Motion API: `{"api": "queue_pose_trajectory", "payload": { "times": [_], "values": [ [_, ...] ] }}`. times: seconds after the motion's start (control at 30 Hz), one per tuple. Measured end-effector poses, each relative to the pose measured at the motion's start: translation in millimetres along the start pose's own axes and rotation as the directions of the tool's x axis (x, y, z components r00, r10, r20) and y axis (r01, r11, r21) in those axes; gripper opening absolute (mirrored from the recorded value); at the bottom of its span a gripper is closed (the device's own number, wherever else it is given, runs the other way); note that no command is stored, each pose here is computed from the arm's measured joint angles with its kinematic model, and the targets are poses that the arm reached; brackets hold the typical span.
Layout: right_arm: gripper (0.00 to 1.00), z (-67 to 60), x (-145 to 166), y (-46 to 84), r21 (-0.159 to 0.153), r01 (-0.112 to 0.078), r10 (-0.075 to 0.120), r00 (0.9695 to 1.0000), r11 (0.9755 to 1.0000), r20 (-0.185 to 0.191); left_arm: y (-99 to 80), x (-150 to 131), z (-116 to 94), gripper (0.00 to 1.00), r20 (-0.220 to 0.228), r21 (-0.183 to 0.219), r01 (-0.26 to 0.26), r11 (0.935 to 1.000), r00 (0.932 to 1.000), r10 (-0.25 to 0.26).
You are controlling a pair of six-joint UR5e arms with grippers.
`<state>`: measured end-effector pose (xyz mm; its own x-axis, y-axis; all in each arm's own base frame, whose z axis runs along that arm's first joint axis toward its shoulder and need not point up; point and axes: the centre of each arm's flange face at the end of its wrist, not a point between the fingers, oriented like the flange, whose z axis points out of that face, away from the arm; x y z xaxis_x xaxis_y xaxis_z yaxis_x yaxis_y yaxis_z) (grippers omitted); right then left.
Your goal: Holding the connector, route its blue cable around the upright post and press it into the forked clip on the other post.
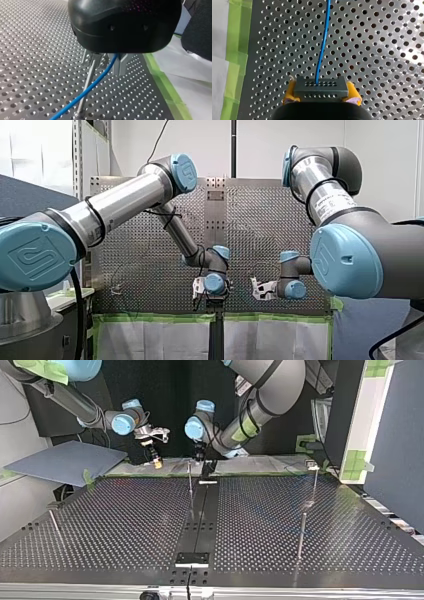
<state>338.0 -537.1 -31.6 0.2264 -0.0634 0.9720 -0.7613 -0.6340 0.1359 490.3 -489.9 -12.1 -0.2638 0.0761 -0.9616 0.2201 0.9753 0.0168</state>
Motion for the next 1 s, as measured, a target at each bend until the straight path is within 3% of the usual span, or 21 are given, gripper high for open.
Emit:
{"api": "queue_pose_trajectory", "payload": {
  "times": [0.2,0.7,1.0],
  "values": [
    [0.00,-0.2,-0.5,2.9,-0.004,0.000,0.000,1.0000,1.0000,0.000,5.0,-3.9,4.2,0.02,-0.010,-0.016,0.011,0.9998,0.9999,-0.011],
    [0.00,-0.6,-0.5,3.3,-0.005,0.011,-0.011,0.9999,0.9999,0.003,-3.6,3.6,-11.1,0.02,-0.071,-0.018,-0.031,0.9994,0.9971,0.029],
    [0.00,-0.4,-0.2,3.6,-0.006,0.017,-0.017,0.9999,0.9998,0.002,-7.4,-10.0,-16.0,0.02,-0.061,-0.013,-0.027,0.9995,0.9978,0.026]
  ]
}}
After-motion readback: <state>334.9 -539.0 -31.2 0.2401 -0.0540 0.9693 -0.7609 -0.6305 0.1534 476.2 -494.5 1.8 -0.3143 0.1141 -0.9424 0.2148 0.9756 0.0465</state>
